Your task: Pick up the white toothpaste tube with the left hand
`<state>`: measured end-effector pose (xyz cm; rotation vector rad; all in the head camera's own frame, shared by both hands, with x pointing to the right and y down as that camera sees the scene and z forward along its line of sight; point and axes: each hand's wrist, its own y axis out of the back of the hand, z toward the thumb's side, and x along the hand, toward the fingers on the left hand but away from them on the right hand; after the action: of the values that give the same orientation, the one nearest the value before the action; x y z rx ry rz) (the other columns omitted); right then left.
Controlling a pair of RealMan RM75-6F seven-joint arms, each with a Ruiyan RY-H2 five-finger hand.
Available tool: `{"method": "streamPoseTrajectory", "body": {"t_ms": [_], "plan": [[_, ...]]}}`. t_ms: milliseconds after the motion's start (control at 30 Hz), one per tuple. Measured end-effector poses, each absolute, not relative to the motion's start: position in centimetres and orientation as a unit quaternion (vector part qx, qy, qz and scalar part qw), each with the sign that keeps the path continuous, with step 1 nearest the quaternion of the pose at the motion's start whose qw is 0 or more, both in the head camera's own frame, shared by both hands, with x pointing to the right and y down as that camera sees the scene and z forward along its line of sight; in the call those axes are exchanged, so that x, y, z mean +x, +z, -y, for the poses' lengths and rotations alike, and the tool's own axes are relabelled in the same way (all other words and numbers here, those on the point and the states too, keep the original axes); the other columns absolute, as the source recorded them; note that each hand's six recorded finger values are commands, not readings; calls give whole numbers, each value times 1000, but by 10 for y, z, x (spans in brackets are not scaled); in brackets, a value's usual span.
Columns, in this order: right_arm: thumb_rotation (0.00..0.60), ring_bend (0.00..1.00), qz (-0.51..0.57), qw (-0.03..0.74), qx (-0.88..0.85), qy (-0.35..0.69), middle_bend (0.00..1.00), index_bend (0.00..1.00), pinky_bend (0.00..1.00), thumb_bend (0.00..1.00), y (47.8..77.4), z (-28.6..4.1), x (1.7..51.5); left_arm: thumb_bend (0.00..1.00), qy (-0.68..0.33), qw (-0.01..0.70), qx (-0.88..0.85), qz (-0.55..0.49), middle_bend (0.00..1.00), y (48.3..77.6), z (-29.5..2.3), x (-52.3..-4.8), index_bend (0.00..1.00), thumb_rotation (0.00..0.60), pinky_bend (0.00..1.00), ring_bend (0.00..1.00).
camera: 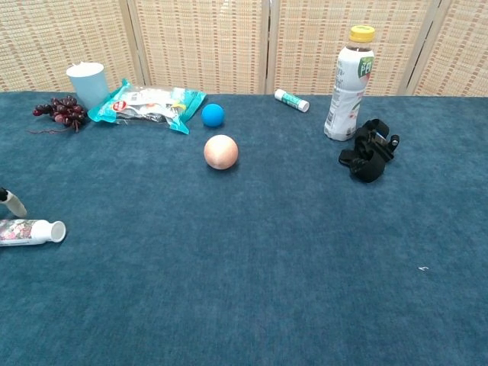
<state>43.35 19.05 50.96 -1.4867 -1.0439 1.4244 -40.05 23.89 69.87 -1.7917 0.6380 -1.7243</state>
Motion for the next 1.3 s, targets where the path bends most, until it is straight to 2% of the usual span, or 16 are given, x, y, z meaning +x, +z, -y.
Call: {"method": "streamPoseTrajectory", "body": {"t_ms": [167, 700, 833, 967, 1300], "plan": [[600, 44, 413, 404, -589, 565, 130, 93, 76, 208, 509, -191, 434, 283, -643, 287, -668, -243, 236, 702, -239, -400, 319, 600, 158, 116], [600, 44, 413, 402, -588, 568, 130, 93, 76, 208, 508, -192, 433, 283, -636, 279, -669, -265, 316, 711, -238, -402, 395, 600, 159, 140], [600, 44, 413, 402, -588, 568, 130, 93, 76, 208, 507, -192, 433, 283, -632, 275, -671, -273, 401, 713, -236, -402, 461, 600, 166, 224], [600, 44, 412, 401, -589, 568, 130, 93, 76, 208, 507, -192, 432, 286, -623, 273, -675, -288, 499, 714, -234, -402, 514, 600, 229, 329], [600, 44, 406, 403, -599, 561, 130, 93, 76, 209, 508, -189, 424, 380, -587, 284, -692, -308, 647, 711, -223, -403, 573, 600, 293, 462]]}}
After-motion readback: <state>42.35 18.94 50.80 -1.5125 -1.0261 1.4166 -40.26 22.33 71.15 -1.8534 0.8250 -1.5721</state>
